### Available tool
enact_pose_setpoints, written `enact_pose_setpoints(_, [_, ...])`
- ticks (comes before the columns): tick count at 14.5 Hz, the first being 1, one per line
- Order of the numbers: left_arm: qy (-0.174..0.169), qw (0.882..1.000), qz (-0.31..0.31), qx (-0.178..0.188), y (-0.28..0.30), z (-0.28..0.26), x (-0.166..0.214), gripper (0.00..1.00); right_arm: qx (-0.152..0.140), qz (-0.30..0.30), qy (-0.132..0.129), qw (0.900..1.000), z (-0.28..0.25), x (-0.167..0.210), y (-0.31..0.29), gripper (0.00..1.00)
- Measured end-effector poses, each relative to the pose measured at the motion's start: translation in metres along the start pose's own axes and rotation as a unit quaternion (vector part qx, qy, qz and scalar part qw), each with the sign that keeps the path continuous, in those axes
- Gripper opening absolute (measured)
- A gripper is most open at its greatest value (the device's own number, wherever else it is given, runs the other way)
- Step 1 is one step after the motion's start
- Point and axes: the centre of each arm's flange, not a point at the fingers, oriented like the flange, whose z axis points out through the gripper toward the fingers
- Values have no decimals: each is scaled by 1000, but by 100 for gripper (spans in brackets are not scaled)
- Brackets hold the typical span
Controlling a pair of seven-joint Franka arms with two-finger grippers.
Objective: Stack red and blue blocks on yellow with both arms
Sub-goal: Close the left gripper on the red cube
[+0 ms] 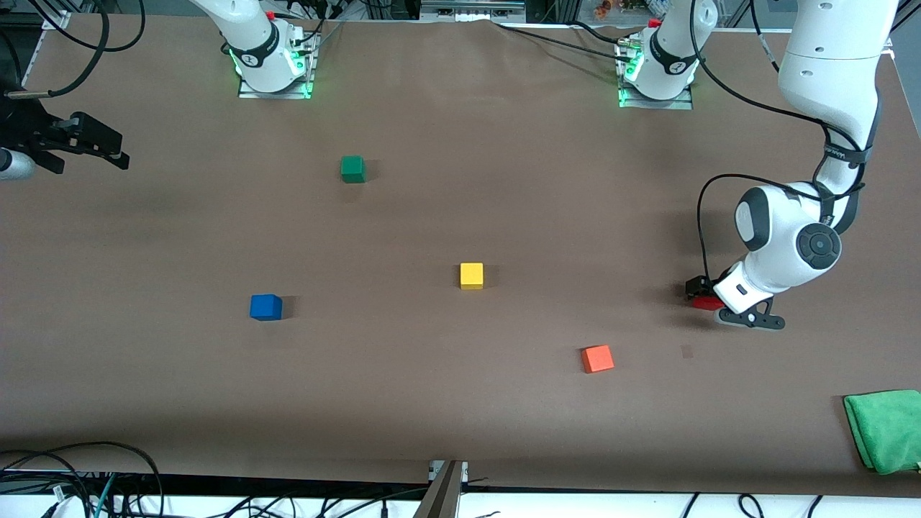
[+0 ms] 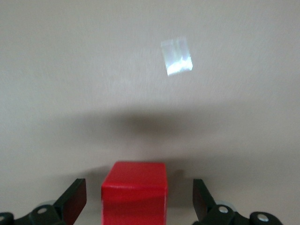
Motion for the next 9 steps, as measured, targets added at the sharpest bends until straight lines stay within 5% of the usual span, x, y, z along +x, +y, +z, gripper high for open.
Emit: enact_pose_setpoints(9, [-4, 1000, -4, 0, -5, 7, 0, 100, 0, 0, 0, 1000, 0, 0, 0, 100])
